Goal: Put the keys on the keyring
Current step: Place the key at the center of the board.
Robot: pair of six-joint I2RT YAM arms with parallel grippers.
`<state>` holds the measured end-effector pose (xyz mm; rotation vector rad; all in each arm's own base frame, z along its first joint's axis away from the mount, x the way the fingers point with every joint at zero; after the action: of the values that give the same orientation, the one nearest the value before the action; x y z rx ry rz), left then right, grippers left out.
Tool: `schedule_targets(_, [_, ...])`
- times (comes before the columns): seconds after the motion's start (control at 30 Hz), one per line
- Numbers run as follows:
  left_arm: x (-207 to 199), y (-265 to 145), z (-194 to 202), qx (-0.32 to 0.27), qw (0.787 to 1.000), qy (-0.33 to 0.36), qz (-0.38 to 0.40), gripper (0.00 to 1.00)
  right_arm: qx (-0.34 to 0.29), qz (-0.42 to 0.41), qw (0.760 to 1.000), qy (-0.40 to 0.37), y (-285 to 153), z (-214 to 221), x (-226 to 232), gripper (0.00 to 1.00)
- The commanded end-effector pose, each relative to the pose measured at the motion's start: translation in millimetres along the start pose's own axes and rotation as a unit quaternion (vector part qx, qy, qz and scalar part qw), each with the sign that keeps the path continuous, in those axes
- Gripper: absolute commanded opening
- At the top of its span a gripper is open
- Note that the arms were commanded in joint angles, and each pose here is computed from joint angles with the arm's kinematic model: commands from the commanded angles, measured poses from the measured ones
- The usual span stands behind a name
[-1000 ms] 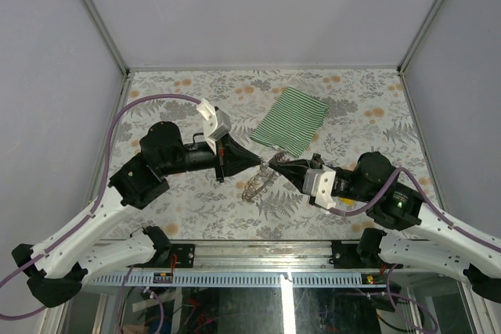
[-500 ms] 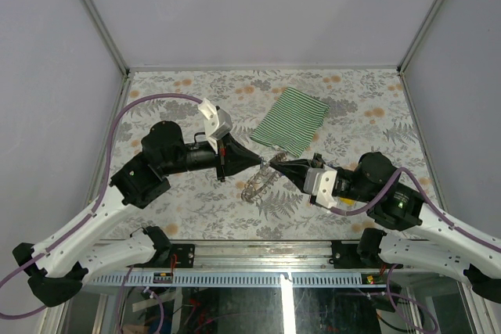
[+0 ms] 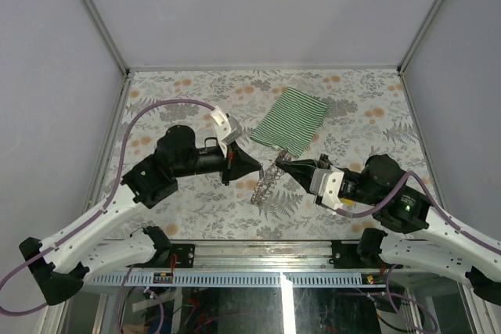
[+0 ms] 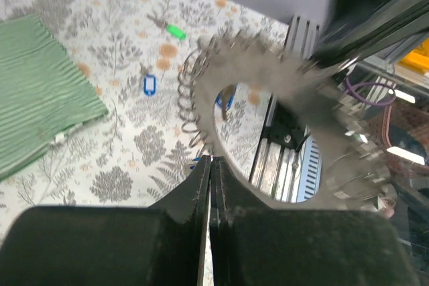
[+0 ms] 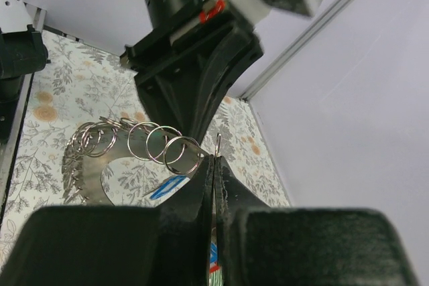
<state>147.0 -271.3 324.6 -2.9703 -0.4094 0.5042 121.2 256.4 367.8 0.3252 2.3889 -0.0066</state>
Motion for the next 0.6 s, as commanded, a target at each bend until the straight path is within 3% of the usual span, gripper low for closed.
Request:
schedule_targets(0.0, [18.8, 11.0, 37.9, 0.047, 0.998, -0.032, -0.022, 0.00, -0.016, 0.047, 0.999, -0.011, -14.6, -17.8, -19.3, 0.00])
schedule_targets(0.3, [63.4, 32.1, 138.5, 0.160, 0.976, -0.117, -0.087, 0.00, 0.010, 0.049, 0.999, -0.009, -31.4, -9.7, -14.9, 0.00])
schedule_targets(0.57, [90.3, 40.6, 178.8, 0.200, 0.966, -0.111, -0.123, 0.07, 0.030, 0.008, 0.999, 0.011, -33.6, -1.4, 1.3, 0.00])
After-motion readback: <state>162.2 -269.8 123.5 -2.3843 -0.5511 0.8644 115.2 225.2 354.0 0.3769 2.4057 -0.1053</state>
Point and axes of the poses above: each gripper's point midway between its finger pads, its own y axis out along the fingers, its own x axis along the line the jaws close on, z = x × y, the point moved 2 cm from there along -y, back along the fingers, and after that the axes turned 5 degrees about -y, right-handed, at the moved point
